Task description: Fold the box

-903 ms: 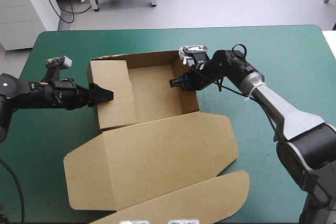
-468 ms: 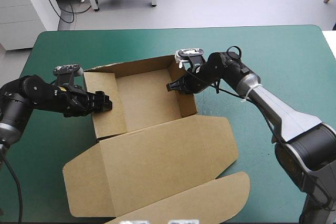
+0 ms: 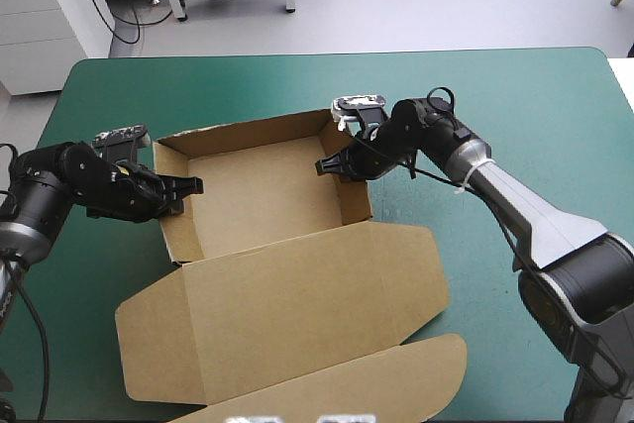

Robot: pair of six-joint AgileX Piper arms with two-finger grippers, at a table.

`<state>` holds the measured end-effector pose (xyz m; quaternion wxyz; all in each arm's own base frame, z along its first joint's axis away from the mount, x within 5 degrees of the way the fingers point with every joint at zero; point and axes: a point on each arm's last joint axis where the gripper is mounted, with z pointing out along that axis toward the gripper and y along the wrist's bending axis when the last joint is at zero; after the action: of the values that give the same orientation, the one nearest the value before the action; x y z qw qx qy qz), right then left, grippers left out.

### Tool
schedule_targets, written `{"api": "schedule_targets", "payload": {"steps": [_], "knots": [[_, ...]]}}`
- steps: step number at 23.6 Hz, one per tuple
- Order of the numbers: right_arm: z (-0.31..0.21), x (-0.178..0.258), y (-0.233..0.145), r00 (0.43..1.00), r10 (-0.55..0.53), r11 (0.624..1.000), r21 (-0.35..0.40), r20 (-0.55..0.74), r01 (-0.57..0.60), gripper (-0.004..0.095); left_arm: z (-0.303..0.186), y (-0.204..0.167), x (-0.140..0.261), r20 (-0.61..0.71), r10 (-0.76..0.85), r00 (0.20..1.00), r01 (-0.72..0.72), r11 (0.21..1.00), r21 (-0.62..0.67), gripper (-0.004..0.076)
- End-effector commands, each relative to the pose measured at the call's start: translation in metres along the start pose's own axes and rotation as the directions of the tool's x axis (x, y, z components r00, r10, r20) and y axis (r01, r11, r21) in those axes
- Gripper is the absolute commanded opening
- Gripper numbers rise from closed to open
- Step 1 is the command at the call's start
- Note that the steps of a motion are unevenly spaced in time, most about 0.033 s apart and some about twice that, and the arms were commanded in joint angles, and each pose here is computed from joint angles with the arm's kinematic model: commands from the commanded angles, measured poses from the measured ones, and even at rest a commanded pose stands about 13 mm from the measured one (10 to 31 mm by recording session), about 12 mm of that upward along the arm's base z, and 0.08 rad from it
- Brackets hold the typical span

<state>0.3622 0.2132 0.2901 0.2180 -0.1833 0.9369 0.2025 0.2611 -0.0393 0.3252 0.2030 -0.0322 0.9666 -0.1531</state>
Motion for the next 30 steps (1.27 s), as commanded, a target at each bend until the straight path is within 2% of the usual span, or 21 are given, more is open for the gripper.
{"api": "schedule_targets", "payload": {"steps": [1, 6, 12, 17, 19, 22, 24, 27, 30], "knots": [[-0.033, -0.011, 0.013, 0.994, -0.011, 1.000, -0.017, 0.106, 0.013, -0.0014, -0.014, -0.013, -0.003, 0.056, -0.013, 0.998, 0.008, 0.997, 0.080, -0.0008], [-0.041, -0.011, 0.010, 0.993, -0.036, 0.999, 0.043, 0.116, 0.031, -0.0014, -0.008, -0.011, -0.001, 0.040, 0.015, 0.999, -0.014, 0.999, -0.035, -0.0008], [-0.054, -0.007, 0.005, 0.993, -0.060, 0.990, 0.130, 0.100, 0.046, -0.0016, 0.001, -0.023, -0.007, 0.028, 0.058, 0.998, -0.056, 0.994, -0.092, -0.0008], [-0.056, 0.000, -0.001, 0.998, -0.060, 0.979, 0.194, 0.018, 0.055, -0.0016, 0.010, -0.059, -0.024, 0.021, 0.118, 0.993, -0.117, 0.991, -0.060, -0.0008], [-0.057, 0.004, -0.006, 0.998, -0.045, 0.970, 0.238, -0.032, 0.052, -0.0016, 0.020, -0.075, -0.032, -0.006, 0.137, 0.991, -0.137, 0.989, -0.055, -0.0008], [-0.062, 0.009, -0.020, 0.995, -0.018, 0.936, 0.348, -0.094, 0.050, -0.0016, 0.045, -0.100, -0.040, -0.075, 0.167, 0.983, -0.171, 0.984, -0.045, -0.0008], [-0.064, 0.009, -0.029, 0.996, 0.034, 0.939, 0.343, -0.084, -0.004, -0.0016, 0.064, -0.113, -0.043, -0.118, 0.190, 0.975, -0.196, 0.980, -0.042, -0.0008], [-0.067, 0.007, -0.047, 0.988, 0.142, 0.948, 0.294, -0.060, -0.119, -0.0016, 0.092, -0.125, -0.043, -0.176, 0.208, 0.962, -0.219, 0.975, -0.043, -0.0008], [-0.063, 0.006, -0.057, 0.985, 0.160, 0.943, 0.304, -0.063, -0.134, -0.0016, 0.108, -0.125, -0.043, -0.208, 0.203, 0.957, -0.218, 0.975, -0.050, -0.0008]]}}
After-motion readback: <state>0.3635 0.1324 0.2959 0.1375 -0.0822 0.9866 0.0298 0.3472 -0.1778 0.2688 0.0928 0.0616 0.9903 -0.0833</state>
